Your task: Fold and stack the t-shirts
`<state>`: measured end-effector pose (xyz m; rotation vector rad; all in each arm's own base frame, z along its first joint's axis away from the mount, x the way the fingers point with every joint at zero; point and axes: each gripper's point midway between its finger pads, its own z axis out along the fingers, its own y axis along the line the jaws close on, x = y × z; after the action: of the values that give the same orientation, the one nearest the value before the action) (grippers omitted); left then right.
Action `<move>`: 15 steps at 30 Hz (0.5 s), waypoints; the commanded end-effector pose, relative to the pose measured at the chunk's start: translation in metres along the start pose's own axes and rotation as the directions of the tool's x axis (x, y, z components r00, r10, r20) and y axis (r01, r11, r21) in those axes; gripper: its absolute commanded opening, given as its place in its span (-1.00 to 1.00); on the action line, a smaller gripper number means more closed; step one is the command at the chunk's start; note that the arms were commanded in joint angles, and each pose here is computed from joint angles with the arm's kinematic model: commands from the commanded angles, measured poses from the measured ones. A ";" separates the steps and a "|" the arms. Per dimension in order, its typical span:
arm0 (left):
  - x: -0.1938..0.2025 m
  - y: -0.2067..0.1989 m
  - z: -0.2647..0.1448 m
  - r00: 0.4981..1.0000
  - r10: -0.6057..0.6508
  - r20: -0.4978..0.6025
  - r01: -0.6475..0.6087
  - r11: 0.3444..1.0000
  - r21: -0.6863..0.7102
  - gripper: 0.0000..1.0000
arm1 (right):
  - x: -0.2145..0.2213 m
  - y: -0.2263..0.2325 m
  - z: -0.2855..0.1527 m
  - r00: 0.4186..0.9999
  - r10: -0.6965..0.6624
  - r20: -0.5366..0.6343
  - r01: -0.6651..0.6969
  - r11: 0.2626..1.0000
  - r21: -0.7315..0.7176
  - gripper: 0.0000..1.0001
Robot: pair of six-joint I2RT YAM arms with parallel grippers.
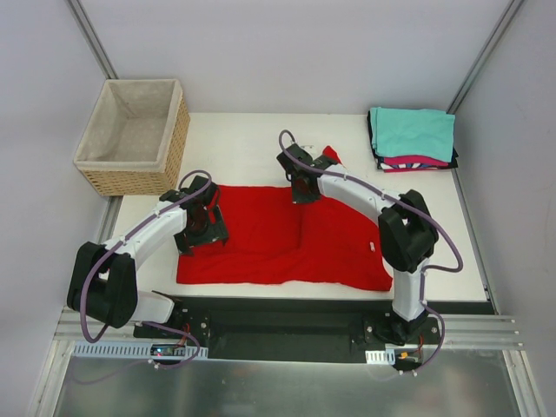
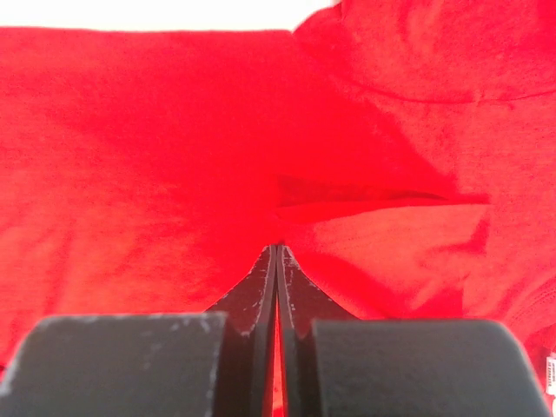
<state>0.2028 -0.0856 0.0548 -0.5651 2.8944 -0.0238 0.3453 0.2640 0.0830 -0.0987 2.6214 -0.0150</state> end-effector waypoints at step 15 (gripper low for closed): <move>-0.004 0.002 -0.004 0.999 0.032 0.022 -0.032 0.999 -0.020 0.84 | -0.008 0.020 0.030 0.998 -0.023 -0.054 0.022 0.999 -0.030 -0.99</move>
<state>0.2030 -0.0846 0.0544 -0.5621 2.8942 -0.0157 0.3605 0.2758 0.0507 -0.1225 2.6850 -0.0318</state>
